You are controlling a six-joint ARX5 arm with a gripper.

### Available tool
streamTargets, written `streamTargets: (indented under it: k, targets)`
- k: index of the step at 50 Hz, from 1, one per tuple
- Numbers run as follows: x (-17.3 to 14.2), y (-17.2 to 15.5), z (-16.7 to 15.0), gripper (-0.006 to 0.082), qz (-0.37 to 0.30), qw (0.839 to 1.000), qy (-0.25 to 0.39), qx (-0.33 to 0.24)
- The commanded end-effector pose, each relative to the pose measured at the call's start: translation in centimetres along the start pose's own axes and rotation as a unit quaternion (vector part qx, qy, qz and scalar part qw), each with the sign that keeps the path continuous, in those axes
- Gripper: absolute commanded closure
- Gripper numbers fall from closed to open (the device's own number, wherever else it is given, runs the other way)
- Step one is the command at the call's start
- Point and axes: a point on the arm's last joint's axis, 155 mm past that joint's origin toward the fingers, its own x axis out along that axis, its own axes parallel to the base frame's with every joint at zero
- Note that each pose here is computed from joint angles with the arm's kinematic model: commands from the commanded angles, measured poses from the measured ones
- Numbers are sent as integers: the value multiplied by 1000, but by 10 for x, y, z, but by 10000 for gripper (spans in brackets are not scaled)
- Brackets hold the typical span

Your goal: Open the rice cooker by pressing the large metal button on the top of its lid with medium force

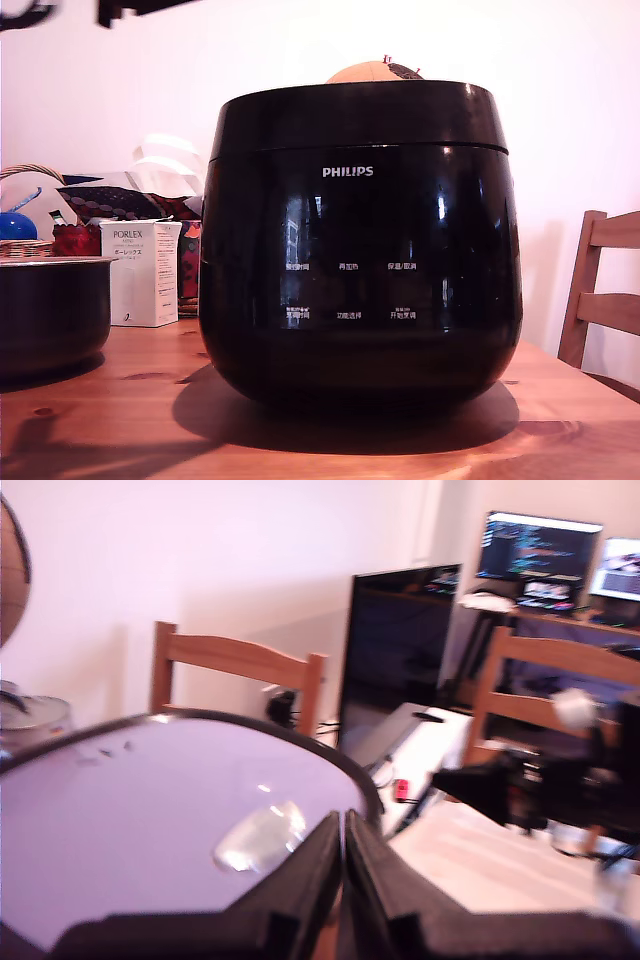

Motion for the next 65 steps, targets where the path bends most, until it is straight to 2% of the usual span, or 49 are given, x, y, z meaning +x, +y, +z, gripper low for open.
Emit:
streamTargets:
  k: [1, 23, 51, 65]
  targets:
    - [8, 0, -2, 789, 2, 1000, 4, 2]
    - [50, 10, -25, 789, 33, 998, 48, 35]
    - [59, 22, -53, 789, 64, 992, 86, 68]
    - [58, 19, -90, 789, 58, 985, 149, 58]
